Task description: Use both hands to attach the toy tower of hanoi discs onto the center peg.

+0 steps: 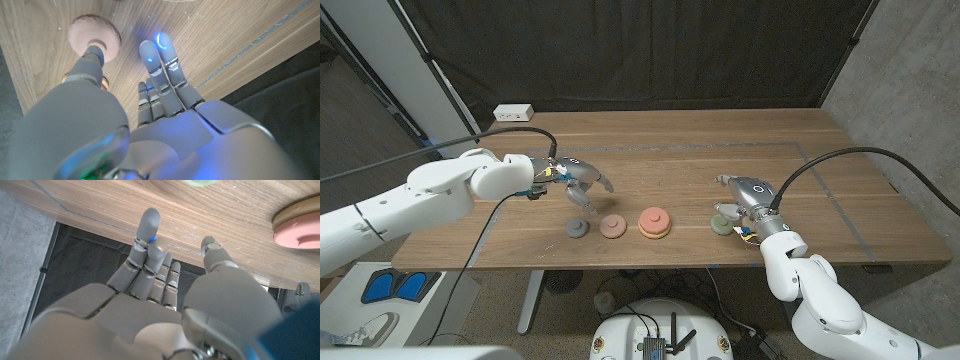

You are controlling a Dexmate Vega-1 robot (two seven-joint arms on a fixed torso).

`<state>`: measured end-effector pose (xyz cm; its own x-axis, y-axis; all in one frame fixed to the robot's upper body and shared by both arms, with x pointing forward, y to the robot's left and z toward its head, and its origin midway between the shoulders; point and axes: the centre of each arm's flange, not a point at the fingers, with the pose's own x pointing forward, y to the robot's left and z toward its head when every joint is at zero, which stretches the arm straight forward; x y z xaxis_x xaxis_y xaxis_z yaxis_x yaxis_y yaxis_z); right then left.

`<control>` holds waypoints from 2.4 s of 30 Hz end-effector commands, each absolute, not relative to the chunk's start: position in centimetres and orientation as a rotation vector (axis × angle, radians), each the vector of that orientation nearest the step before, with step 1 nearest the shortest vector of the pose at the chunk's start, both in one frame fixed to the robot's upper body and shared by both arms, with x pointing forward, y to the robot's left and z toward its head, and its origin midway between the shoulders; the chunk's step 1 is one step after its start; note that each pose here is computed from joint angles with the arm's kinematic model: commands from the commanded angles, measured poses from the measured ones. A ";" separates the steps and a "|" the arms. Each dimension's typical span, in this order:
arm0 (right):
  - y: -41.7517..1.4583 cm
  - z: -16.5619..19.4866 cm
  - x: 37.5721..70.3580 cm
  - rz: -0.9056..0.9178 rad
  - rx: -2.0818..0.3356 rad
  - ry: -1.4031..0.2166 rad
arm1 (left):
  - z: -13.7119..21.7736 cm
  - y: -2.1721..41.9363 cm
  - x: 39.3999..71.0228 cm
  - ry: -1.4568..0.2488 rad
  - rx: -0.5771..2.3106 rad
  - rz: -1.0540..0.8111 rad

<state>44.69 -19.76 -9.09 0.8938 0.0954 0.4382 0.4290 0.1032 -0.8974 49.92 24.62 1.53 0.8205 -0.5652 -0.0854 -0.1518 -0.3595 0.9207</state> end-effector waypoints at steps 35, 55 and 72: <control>-19.5 -9.2 44.6 -0.266 -1.459 -0.423 | -1.6 22.6 50.1 -0.618 2.037 -0.601; -19.2 -8.9 44.8 -0.264 -1.467 -0.422 | -3.2 23.0 50.4 -0.689 2.004 -0.547; -19.0 -8.9 44.9 -0.264 -1.465 -0.415 | -4.1 23.4 51.0 -0.679 1.967 -0.544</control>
<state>44.79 -19.18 -8.95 0.9011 0.0780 0.4265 0.4193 0.0933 -0.9030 50.74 23.06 -3.53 0.7469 -0.6557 -0.1108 -0.2406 -0.4217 0.8742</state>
